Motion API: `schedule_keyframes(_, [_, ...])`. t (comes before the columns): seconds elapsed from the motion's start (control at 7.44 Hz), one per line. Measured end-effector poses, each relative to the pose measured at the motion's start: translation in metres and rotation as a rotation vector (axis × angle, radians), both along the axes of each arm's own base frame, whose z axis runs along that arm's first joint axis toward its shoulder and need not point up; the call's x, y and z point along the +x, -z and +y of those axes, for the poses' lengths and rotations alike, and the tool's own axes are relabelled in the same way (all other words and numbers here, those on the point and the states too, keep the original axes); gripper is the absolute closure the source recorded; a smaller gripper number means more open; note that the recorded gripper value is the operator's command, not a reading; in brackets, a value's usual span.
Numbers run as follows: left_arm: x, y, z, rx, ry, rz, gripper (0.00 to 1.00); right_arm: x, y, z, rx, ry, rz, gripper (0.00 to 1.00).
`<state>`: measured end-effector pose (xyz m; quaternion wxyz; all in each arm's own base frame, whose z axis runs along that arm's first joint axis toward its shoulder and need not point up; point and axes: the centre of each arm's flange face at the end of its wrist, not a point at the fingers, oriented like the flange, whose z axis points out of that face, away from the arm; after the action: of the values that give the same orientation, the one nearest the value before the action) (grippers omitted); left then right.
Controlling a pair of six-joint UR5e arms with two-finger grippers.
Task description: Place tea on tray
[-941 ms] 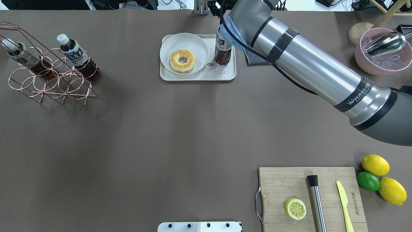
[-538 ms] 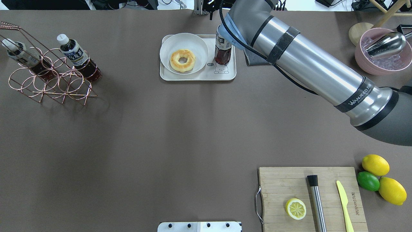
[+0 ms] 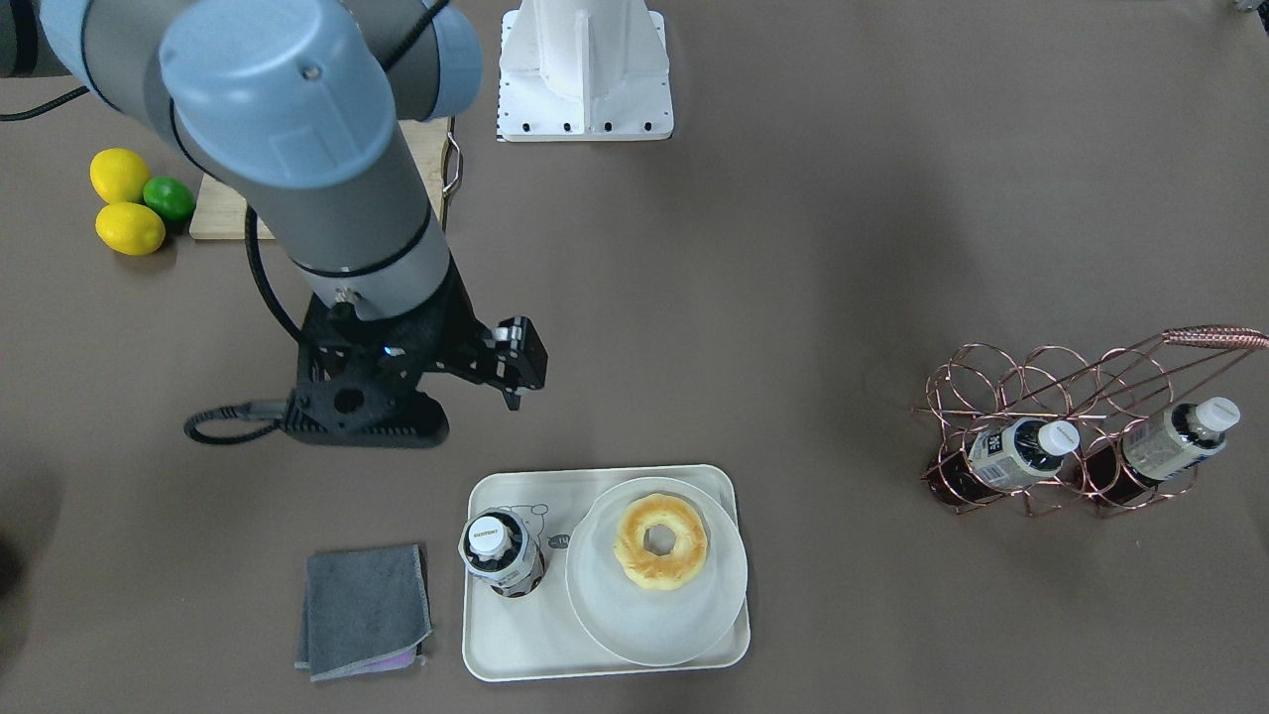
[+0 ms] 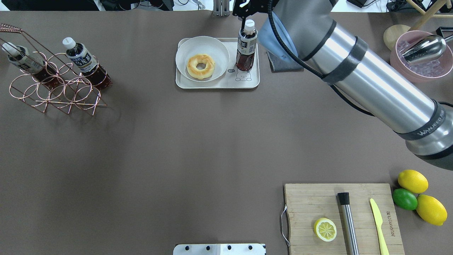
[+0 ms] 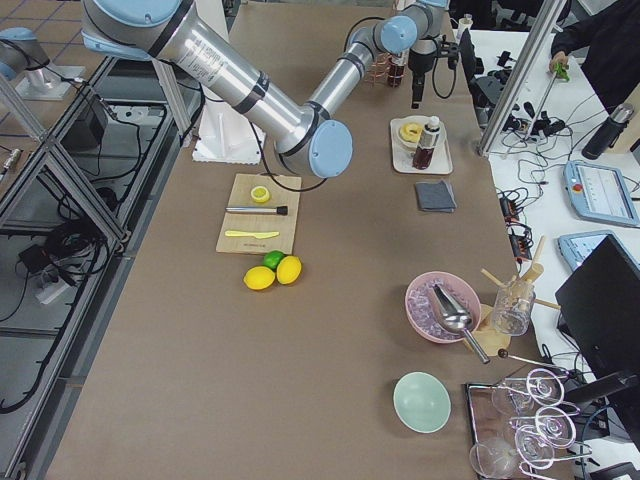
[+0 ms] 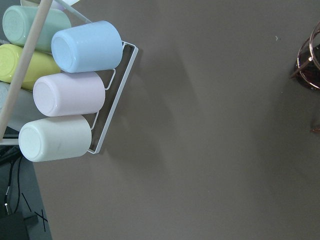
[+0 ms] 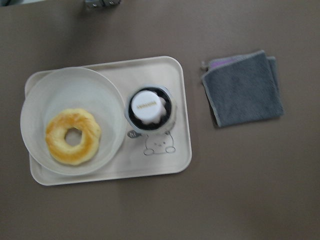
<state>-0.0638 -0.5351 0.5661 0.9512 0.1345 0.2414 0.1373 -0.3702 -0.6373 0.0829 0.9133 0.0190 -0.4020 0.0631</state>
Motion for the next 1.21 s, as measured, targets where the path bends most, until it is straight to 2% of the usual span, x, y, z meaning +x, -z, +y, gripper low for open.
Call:
schedule_keyframes(0.13, [0.0, 0.0, 0.0, 0.0, -0.001, 0.0, 0.02, 0.015, -0.005, 0.032, -0.034, 0.004, 0.041, 0.0])
schedule_keyframes(0.27, [0.0, 0.001, -0.001, 0.002, -0.001, 0.0, 0.02, 0.024, -0.018, 0.058, -0.048, -0.004, 0.123, 0.0])
schedule_keyframes(0.4, [0.0, 0.002, -0.001, 0.004, -0.001, 0.0, 0.02, 0.037, -0.055, 0.077, -0.009, 0.013, 0.233, 0.0])
schedule_keyframes(0.54, [0.0, 0.002, -0.001, 0.005, -0.001, 0.0, 0.02, 0.068, -0.11, 0.08, 0.048, 0.072, 0.312, 0.0])
schedule_keyframes(0.67, [0.0, 0.002, -0.001, 0.005, -0.001, 0.001, 0.02, 0.115, -0.172, 0.072, 0.091, 0.134, 0.353, 0.0])
schedule_keyframes(0.81, [0.0, 0.002, 0.0, 0.004, -0.002, 0.001, 0.02, 0.17, -0.237, 0.062, 0.123, 0.202, 0.358, 0.0])
schedule_keyframes(0.94, [0.0, 0.0, 0.0, -0.001, -0.002, 0.002, 0.02, 0.227, -0.297, 0.057, 0.143, 0.263, 0.33, 0.0])
schedule_keyframes(1.08, [0.001, -0.004, 0.003, -0.013, -0.003, 0.011, 0.02, 0.278, -0.353, 0.056, 0.152, 0.318, 0.286, 0.0])
schedule_keyframes(1.21, [0.004, -0.011, 0.007, -0.037, -0.013, 0.064, 0.02, 0.322, -0.402, 0.057, 0.152, 0.364, 0.24, 0.0])
